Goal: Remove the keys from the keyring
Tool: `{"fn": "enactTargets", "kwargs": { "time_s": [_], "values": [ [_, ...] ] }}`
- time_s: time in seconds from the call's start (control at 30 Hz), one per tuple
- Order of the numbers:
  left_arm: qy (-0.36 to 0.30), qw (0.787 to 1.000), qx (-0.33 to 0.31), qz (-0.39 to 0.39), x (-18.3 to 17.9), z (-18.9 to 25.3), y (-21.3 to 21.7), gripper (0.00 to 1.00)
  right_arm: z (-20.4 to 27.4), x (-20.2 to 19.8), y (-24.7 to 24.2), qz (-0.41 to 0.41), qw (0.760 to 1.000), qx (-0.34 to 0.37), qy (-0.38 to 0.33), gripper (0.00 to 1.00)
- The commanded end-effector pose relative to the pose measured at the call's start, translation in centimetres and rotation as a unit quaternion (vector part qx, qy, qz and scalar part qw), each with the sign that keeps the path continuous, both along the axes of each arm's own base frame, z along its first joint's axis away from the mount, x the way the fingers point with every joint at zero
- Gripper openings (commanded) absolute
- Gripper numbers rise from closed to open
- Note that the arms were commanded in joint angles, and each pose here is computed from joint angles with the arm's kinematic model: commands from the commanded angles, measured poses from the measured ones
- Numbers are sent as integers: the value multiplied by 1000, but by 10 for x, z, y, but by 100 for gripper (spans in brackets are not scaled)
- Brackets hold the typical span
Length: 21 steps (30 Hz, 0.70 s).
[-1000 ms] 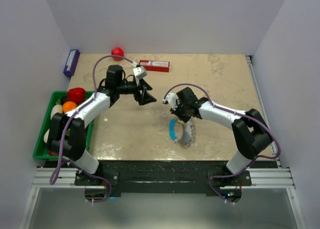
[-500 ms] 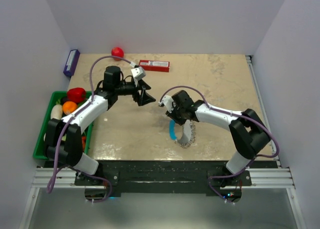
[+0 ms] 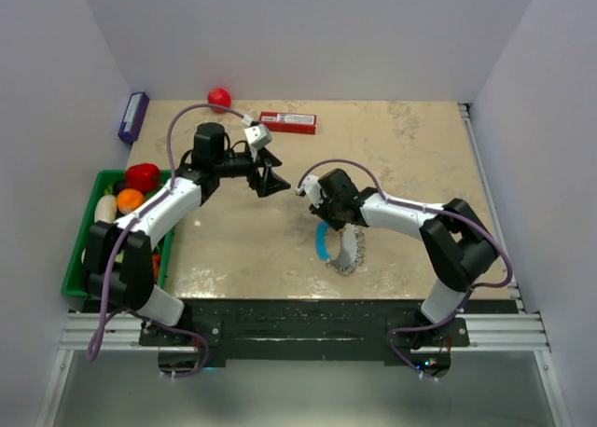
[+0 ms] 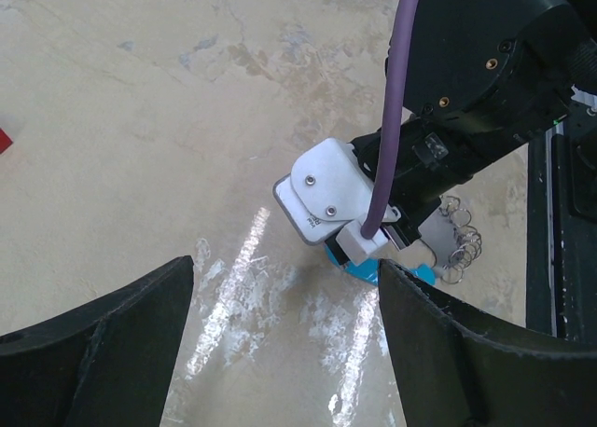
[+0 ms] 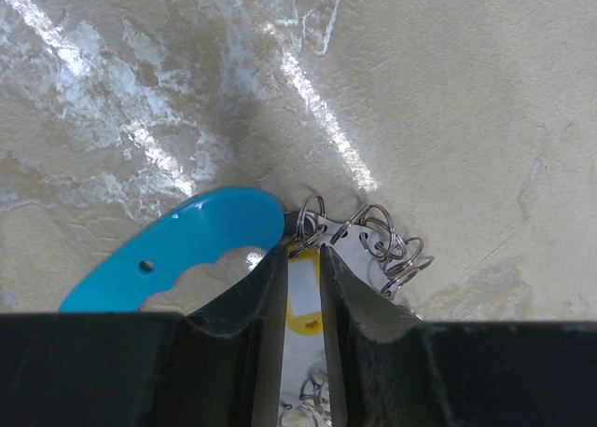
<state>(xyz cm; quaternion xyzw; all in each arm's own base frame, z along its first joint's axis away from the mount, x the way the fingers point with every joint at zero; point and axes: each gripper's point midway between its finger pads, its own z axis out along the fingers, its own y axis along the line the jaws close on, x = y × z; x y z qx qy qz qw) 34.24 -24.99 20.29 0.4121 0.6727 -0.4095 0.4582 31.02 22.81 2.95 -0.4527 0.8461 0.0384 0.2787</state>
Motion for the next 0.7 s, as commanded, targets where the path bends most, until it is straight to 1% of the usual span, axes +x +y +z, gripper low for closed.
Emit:
{"fn": "enactTargets", "kwargs": {
  "time_s": [0.0,0.2,0.27,0.3,0.37,0.47,0.5,0.53,0.67],
  "values": [
    [-32,999,-12,-2,-1,15,-1,84,11,13,6,-14,999,14,-29,24],
    [-31,999,-14,-1,-1,15,-1,84,6,13,7,-16,1000,12,-24,24],
    [-32,999,-14,-1,0,16,-1,84,5,13,8,-15,1000,11,-21,20],
    [-32,999,-14,-1,-1,16,-1,84,3,13,8,-14,1000,10,-20,16],
    [-31,999,-14,-1,-1,15,-1,84,2,13,7,-15,1000,6,-18,14],
    [-31,999,-13,-2,-1,14,-1,84,0,14,7,-15,1000,1,-19,7],
    [-31,999,-13,-2,-1,14,-1,84,-1,15,5,-18,1000,-1,-19,2],
    [-32,999,-14,-2,-1,15,-1,84,-1,16,4,-20,1000,-4,-21,0],
    [-29,999,-14,-2,-1,12,-2,84,2,18,1,-23,999,-11,-31,0]
  ]
}}
